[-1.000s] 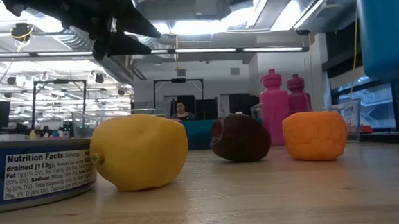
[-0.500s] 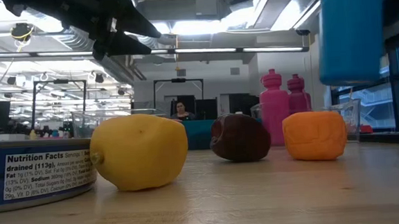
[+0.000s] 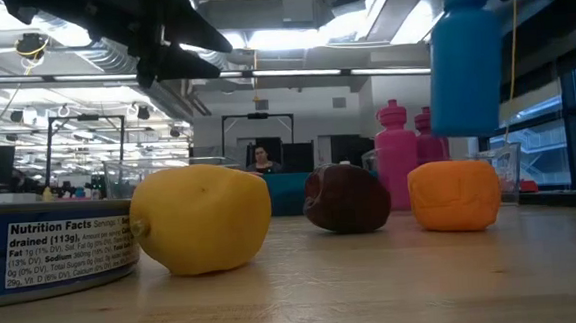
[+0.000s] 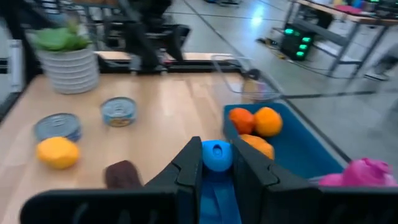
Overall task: Pick & Place Food Item
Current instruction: Put the blue water bottle into the right transparent bin
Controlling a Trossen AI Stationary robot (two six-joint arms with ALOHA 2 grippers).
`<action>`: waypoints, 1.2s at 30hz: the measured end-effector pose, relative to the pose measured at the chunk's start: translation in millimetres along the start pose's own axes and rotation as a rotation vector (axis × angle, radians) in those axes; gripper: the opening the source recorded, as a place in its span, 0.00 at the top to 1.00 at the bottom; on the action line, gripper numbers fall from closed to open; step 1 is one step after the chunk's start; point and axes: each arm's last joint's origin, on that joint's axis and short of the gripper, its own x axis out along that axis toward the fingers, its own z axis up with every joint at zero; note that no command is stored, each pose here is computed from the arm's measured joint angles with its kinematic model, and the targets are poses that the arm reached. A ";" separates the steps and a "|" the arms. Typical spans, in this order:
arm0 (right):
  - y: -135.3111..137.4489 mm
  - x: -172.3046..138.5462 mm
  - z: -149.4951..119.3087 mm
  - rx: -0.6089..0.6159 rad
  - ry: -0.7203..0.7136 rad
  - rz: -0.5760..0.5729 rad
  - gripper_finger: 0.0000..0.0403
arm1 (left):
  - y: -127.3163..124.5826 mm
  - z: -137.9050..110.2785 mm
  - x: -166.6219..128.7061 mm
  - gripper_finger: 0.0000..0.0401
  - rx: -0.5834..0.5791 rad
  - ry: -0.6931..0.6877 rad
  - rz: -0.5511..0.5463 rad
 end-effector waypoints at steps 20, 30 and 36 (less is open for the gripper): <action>-48.0 9.0 -2.2 0.075 0.050 -0.361 0.86 | -1.4 -0.6 0.0 0.35 0.076 0.018 -0.049; -71.3 9.0 -3.0 0.089 0.071 -0.538 0.86 | -2.1 -0.8 -0.1 0.35 0.092 0.026 -0.073; -83.5 9.3 -4.2 0.090 0.096 -0.632 0.86 | -2.1 -0.8 -0.1 0.35 0.095 0.026 -0.073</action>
